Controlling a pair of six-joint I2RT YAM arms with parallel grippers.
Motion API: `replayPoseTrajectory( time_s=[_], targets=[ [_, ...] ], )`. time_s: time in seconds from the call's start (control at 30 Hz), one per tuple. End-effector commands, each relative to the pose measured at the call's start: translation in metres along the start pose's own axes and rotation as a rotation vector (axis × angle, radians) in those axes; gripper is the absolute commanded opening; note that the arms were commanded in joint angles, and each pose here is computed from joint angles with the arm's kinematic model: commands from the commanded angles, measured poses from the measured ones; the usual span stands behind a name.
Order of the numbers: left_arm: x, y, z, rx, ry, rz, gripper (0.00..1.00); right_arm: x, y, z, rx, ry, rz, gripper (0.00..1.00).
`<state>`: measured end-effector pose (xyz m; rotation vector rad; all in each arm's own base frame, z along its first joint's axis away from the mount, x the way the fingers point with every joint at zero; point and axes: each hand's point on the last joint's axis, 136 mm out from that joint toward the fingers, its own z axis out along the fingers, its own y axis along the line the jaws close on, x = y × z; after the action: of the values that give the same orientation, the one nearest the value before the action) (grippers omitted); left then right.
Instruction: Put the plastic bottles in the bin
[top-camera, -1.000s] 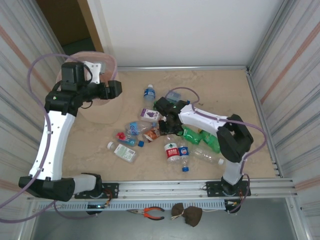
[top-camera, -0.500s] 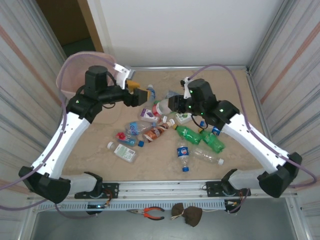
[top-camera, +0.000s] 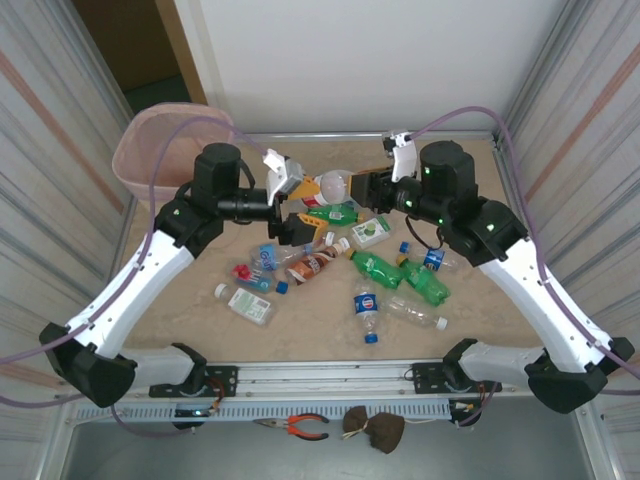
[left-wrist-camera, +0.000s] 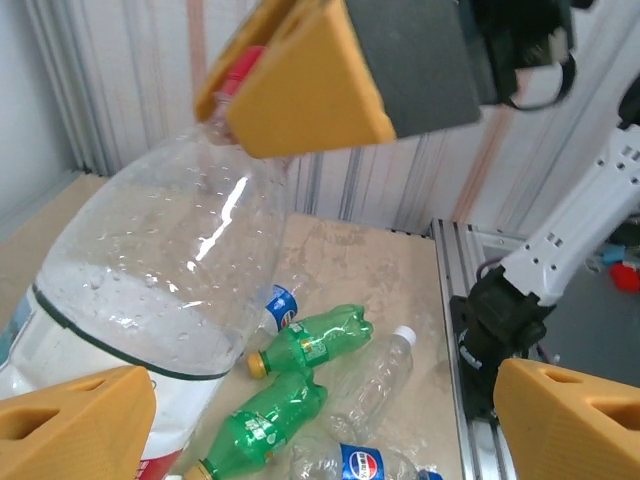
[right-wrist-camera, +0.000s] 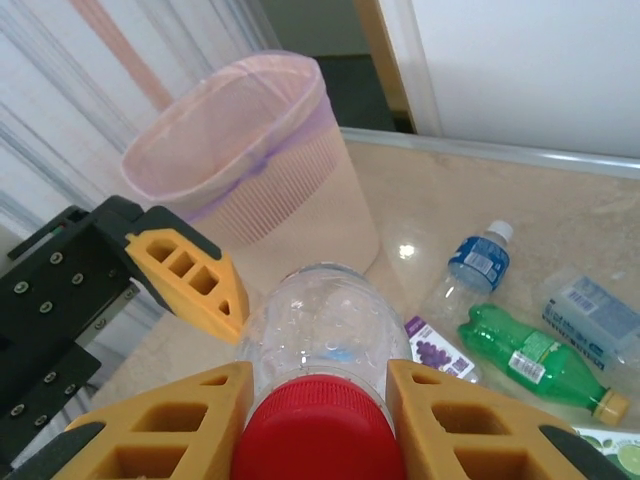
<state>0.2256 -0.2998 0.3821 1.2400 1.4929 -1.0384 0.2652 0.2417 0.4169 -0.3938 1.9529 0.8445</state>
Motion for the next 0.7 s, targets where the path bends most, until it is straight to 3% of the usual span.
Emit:
replayPoseTrajectory(
  time_s=[0.0, 0.3, 0.5, 0.67],
  targets=[
    [0.003, -0.007, -0.002, -0.064, 0.071, 0.194, 0.89, 0.004, 0.025, -0.018, -0.111, 0.069, -0.029, 0.29],
    [0.016, 0.01, 0.016, -0.262, 0.188, 0.438, 0.88, 0.019, 0.043, -0.029, -0.168, 0.163, -0.013, 0.27],
    [0.005, 0.015, 0.011, -0.334, 0.136, 0.484, 0.86, 0.032, 0.043, -0.028, -0.126, 0.213, -0.034, 0.27],
    [0.003, -0.001, 0.003, -0.296, 0.096, 0.521, 0.86, 0.038, 0.024, -0.028, -0.001, 0.225, -0.037, 0.27]
  ],
)
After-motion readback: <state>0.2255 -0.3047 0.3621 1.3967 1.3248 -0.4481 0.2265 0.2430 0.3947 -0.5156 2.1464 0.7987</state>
